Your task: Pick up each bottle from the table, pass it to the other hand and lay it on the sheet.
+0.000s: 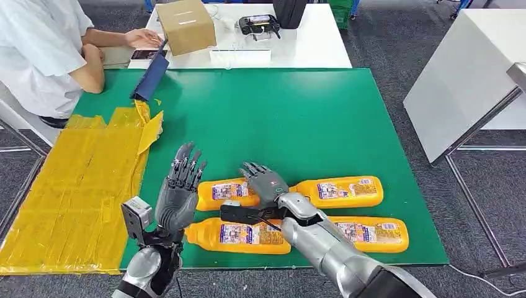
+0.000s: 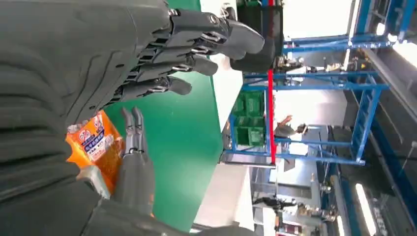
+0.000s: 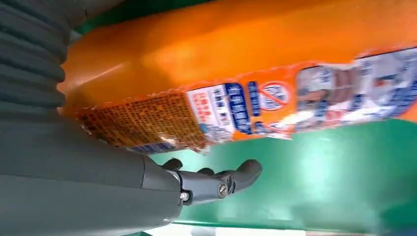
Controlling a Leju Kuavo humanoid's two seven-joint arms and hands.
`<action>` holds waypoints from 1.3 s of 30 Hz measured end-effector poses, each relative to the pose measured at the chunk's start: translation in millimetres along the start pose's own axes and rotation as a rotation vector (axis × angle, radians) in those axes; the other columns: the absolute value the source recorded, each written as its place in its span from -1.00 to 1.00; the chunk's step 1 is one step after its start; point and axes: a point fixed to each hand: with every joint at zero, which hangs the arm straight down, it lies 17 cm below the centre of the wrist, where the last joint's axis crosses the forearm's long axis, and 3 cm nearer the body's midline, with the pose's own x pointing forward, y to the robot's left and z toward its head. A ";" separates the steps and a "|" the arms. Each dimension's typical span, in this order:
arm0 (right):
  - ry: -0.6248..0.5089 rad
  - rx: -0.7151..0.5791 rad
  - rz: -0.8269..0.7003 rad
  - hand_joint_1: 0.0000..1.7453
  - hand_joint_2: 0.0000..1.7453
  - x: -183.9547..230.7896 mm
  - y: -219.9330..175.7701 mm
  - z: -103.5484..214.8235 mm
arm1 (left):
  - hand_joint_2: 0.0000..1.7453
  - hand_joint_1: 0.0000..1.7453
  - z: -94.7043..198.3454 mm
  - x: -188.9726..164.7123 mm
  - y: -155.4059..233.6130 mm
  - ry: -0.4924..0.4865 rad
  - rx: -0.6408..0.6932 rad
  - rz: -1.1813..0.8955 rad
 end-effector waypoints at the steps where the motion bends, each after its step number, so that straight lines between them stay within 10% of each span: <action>1: 0.007 0.006 0.004 -1.00 1.00 -3.2 1.8 0.4 | 1.00 -1.00 -0.3 0.1 -0.4 0.000 -0.001 0.000; 10: 0.036 0.027 0.021 -0.98 1.00 -13.2 5.1 0.2 | 1.00 -1.00 -2.5 -0.4 -5.0 -0.001 -0.014 0.001; 16: 0.081 0.060 0.047 -0.26 1.00 -27.3 9.6 1.5 | 1.00 -1.00 -3.6 -2.4 -5.6 0.004 -0.014 0.008; 17: 0.083 0.064 0.048 0.48 1.00 -28.2 9.9 1.5 | 1.00 -1.00 -3.7 -2.9 -5.8 0.006 -0.015 0.008; 19: 0.089 0.073 0.049 0.96 1.00 -30.5 10.7 1.8 | 1.00 -1.00 -3.8 -3.1 -5.7 0.006 -0.014 0.008; 30: 0.093 -0.076 0.071 1.00 1.00 -35.7 -9.9 2.0 | 1.00 -1.00 -3.8 -3.6 -6.1 0.007 -0.013 0.012; 39: -0.018 -0.593 -0.191 1.00 1.00 -19.4 -92.5 35.8 | 1.00 -1.00 8.3 -6.8 -1.1 0.016 0.028 -0.017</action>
